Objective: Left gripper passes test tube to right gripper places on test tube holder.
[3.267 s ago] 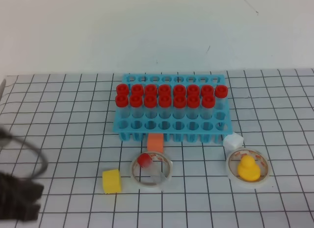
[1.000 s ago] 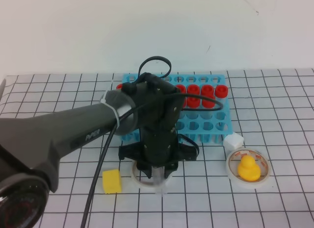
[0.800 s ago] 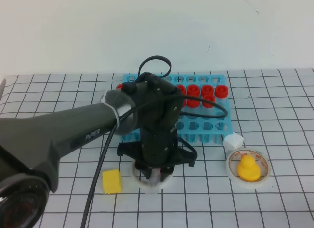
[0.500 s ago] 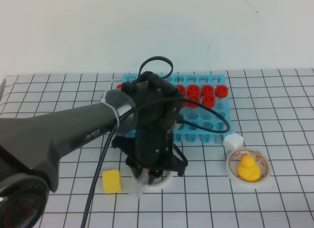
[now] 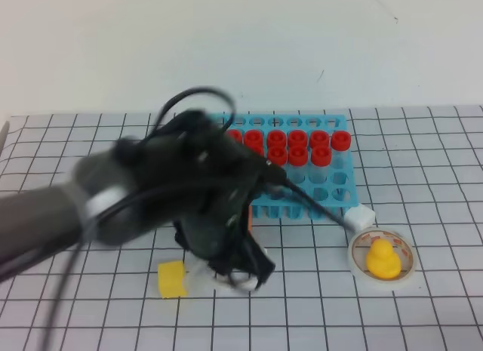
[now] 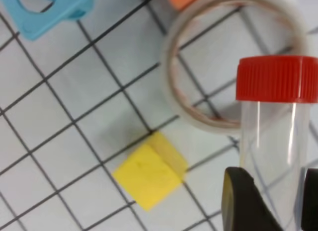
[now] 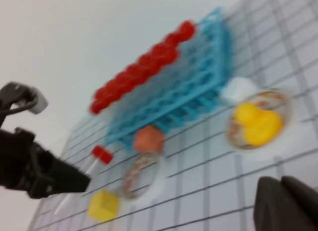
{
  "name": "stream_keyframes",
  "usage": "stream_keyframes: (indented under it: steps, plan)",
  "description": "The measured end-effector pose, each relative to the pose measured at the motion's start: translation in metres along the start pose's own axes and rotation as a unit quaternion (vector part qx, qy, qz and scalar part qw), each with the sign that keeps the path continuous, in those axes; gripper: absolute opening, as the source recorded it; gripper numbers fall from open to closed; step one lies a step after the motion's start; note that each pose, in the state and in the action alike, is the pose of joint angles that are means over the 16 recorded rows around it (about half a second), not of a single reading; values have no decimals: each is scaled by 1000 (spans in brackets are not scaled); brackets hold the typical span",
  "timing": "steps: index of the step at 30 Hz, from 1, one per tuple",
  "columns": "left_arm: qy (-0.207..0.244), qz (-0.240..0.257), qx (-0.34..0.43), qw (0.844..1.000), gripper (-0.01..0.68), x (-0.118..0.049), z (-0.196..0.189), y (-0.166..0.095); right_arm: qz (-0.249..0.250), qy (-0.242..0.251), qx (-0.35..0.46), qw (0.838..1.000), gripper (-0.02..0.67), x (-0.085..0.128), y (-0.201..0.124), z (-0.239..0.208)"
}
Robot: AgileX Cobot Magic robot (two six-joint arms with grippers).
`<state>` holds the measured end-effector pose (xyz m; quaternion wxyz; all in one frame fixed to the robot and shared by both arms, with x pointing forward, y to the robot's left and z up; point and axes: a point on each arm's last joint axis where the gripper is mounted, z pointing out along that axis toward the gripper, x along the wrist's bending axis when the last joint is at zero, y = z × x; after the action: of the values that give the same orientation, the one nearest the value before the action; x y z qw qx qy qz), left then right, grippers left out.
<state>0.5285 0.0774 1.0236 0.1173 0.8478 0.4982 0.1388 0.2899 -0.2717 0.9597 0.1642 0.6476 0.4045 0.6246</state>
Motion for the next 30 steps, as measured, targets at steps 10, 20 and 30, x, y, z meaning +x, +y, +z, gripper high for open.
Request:
stream_keyframes:
  steps: [10, 20, 30]
  plan:
    - [-85, -5, -209, 974, 206, -3, -41, -75, -83, 62, -2, 995, -1, 24, 14, -2]
    - [-175, -1, -394, 902, 206, -1, -56, -116, -168, 113, 79, 976, -1, 61, 49, 23]
    - [-184, -59, -547, 814, 206, 22, -76, -105, -218, 258, 150, 929, -1, 102, 90, 88]
